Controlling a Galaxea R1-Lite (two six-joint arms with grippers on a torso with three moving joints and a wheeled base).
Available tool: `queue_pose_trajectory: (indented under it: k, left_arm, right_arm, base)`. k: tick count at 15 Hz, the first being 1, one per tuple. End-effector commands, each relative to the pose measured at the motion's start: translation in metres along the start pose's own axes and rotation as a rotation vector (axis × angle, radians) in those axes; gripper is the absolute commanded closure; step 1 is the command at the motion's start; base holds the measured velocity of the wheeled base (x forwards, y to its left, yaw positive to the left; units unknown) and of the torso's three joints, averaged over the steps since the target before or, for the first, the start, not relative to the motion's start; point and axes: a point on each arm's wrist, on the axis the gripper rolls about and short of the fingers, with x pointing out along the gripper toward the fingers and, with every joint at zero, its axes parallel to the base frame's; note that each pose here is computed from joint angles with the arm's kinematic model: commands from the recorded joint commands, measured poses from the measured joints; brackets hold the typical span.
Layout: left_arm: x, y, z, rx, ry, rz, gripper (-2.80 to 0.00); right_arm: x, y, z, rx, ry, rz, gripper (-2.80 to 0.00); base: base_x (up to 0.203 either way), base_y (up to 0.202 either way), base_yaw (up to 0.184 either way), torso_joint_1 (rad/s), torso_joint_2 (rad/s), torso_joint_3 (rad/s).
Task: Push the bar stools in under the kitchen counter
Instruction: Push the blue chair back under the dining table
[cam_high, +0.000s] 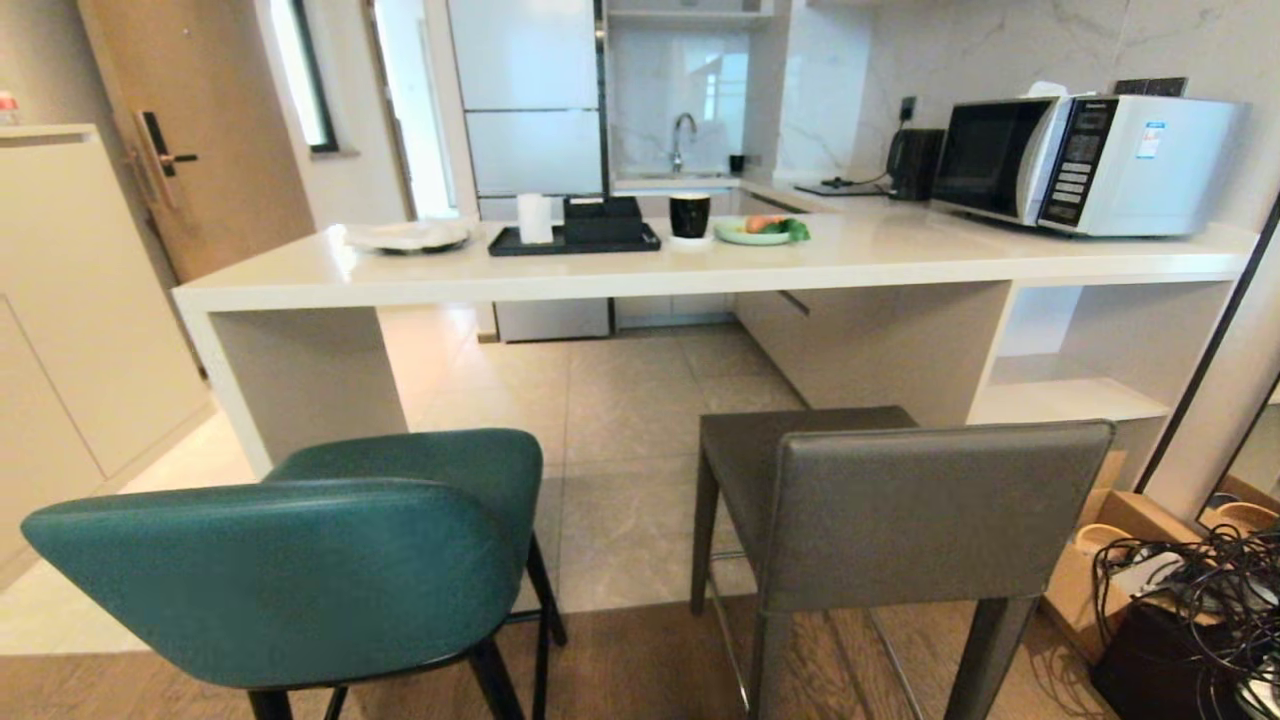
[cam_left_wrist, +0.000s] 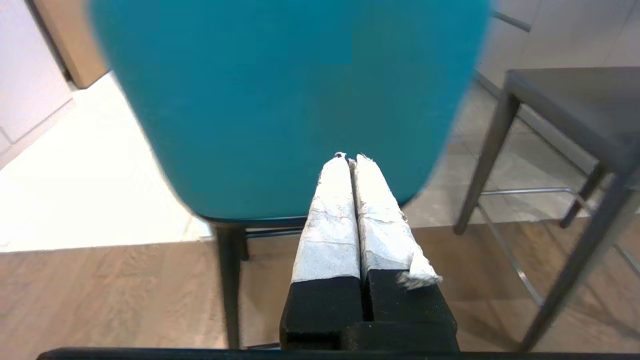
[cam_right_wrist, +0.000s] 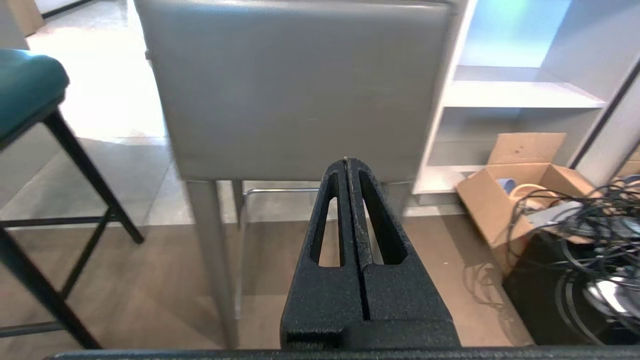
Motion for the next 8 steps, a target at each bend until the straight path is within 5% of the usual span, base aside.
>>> queue_pose_trajectory:
  k: [1, 8]
  left_arm:
    - [0.0000, 0.0000, -0.0001, 0.000, 0.000, 0.000, 0.00]
    - [0.0000, 0.0000, -0.0001, 0.000, 0.000, 0.000, 0.00]
  right_arm:
    - [0.0002, 0.0001, -0.0004, -0.006, 0.003, 0.003, 0.00]
    - [0.0002, 0.0005, -0.0008, -0.046, 0.006, 0.018, 0.00]
  base:
    - [0.000, 0.197, 0.001, 0.011, 0.00, 0.005]
    - [0.000, 0.197, -0.001, 0.001, 0.00, 0.003]
